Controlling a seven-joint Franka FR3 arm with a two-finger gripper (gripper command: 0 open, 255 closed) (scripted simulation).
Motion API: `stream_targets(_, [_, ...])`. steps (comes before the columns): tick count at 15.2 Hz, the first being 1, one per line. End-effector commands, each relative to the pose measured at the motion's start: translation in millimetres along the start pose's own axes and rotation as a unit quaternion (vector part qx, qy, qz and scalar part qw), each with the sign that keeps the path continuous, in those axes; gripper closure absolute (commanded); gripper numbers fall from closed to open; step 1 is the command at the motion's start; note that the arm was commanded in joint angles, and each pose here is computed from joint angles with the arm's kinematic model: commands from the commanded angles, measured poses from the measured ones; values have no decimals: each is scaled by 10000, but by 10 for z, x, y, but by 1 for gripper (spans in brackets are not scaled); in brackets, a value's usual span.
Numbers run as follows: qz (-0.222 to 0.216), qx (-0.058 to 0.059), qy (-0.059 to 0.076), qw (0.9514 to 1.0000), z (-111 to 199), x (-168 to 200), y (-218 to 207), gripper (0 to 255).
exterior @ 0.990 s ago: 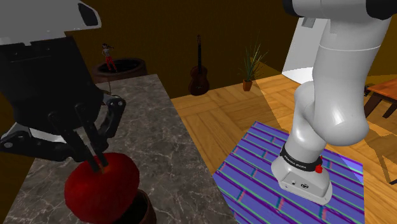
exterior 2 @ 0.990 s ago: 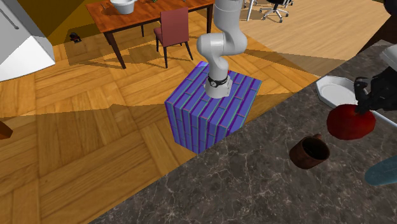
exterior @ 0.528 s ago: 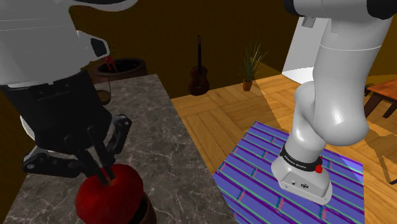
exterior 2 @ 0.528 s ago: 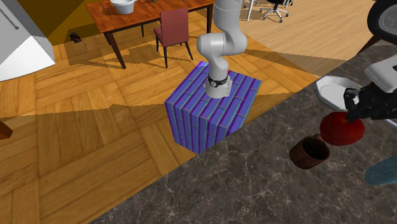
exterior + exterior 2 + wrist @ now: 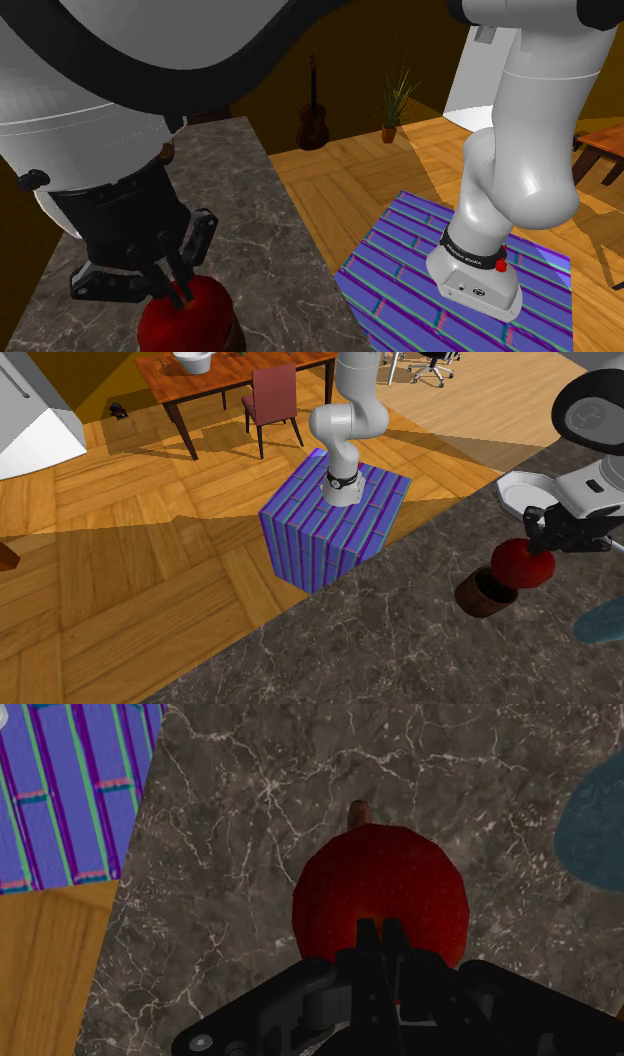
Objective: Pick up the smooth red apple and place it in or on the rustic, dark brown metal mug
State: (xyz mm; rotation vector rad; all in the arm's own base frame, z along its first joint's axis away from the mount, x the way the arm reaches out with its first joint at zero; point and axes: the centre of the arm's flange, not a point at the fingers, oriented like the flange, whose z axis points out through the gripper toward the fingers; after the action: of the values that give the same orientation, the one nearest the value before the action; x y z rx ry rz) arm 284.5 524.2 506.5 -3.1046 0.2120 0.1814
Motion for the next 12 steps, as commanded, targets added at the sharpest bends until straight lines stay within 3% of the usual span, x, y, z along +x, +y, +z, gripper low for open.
stream_targets(1, [-1,3,2,10000,123,10,-5,255])
stream_targets(9, [-1,3,2,10000,123,10,-5,255])
stream_targets(10, [-1,3,2,10000,123,10,-5,0])
stream_targets(12, [-1,3,2,10000,124,10,-4,0])
